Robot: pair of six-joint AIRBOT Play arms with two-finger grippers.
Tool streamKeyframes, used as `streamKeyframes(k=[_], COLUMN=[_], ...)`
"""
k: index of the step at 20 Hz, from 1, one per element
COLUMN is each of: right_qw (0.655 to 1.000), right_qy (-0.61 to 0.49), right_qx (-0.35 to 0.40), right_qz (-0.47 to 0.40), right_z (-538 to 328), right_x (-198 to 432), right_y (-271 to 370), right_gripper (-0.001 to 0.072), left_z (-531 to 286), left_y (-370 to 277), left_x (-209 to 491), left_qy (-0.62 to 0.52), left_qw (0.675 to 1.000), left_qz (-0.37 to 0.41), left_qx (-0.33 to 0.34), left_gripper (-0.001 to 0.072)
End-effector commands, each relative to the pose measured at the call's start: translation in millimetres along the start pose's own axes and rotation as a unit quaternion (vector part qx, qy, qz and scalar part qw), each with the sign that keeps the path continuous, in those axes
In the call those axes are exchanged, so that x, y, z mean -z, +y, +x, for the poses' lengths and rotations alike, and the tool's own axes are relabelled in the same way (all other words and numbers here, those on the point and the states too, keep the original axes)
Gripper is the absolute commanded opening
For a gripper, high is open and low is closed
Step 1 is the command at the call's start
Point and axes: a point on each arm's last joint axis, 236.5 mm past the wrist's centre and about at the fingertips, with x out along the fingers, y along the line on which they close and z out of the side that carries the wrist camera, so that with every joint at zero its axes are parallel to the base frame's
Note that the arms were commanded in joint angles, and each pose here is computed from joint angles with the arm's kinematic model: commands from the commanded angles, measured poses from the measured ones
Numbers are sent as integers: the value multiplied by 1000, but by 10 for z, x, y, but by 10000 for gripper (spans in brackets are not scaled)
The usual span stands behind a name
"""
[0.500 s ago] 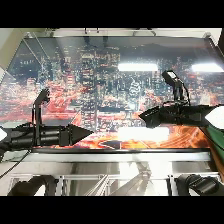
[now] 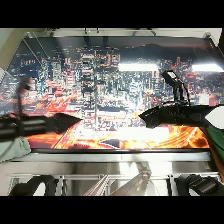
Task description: Fold the shirts.
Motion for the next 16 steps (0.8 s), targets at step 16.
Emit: streamKeyframes(k=[16], right_qw=[1000], right_qy=[4], right_qx=[-1], right_qz=[-28], right_z=[39], right_x=[10], right_y=[-1], right_gripper=[20], left_z=[-2391], left_y=[3753], left_x=[967], left_qy=[4], left_qw=[794], left_qz=[-406], left_qx=[-452], left_gripper=[720])
